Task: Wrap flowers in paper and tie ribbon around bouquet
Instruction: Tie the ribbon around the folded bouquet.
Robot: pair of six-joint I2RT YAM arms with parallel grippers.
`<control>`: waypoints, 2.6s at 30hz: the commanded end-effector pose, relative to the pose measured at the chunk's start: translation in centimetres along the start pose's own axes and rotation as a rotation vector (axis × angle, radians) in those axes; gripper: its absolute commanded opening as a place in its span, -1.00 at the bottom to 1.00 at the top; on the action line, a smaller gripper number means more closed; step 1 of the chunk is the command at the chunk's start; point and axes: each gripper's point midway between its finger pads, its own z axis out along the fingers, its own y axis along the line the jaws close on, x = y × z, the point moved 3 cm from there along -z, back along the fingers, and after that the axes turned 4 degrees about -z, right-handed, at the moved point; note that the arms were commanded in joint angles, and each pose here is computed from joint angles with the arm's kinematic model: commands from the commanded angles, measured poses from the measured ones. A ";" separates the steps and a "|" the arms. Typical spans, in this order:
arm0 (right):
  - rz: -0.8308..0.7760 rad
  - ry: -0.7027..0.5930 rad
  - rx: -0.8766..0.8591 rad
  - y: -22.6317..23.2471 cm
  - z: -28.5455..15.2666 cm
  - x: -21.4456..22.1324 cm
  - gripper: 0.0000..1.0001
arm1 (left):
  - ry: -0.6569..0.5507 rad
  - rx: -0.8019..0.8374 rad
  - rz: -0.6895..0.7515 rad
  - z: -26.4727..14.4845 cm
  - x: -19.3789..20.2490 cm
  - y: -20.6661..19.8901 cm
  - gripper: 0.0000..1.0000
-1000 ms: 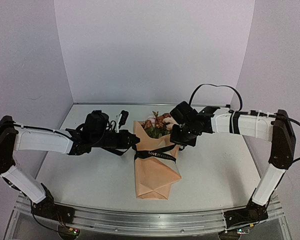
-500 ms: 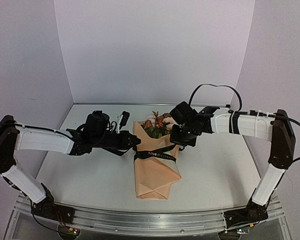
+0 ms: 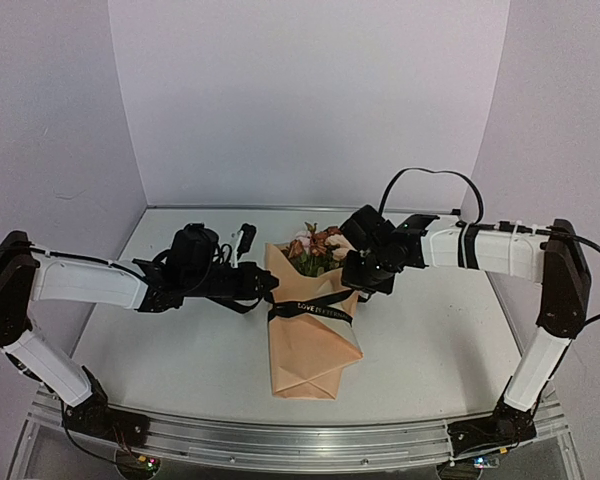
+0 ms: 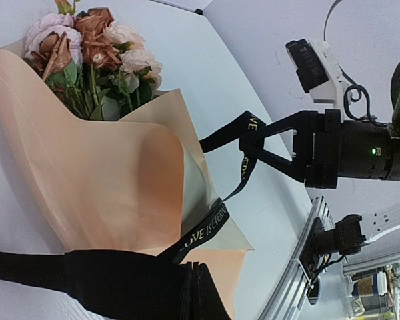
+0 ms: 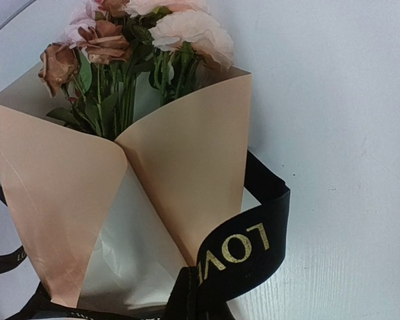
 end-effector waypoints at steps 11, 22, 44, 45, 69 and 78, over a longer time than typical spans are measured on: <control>0.051 -0.043 0.071 -3.2 -0.8 -0.3 -1.00 | -0.088 -0.129 -0.072 -1.5 -0.4 2.4 -1.00; 0.056 -0.031 0.065 -3.2 -0.5 -0.2 -1.00 | -0.050 -0.003 -0.023 -0.9 -0.7 0.1 -1.00; 0.041 -0.003 0.004 -1.9 -0.4 0.4 -1.00 | -0.046 0.087 0.016 0.1 -2.0 -1.9 -0.99; 0.040 -0.001 0.003 -1.8 -0.4 0.5 -1.00 | -0.046 0.094 0.019 0.2 -2.2 -2.1 -0.98; 0.024 0.014 -0.020 -0.8 -0.3 1.0 -1.00 | -0.084 0.046 0.048 1.8 -4.5 -2.4 -0.75; 0.013 0.034 -0.034 -0.4 -0.1 1.6 -1.00 | -0.088 0.027 -0.016 3.3 -5.4 -1.4 -0.83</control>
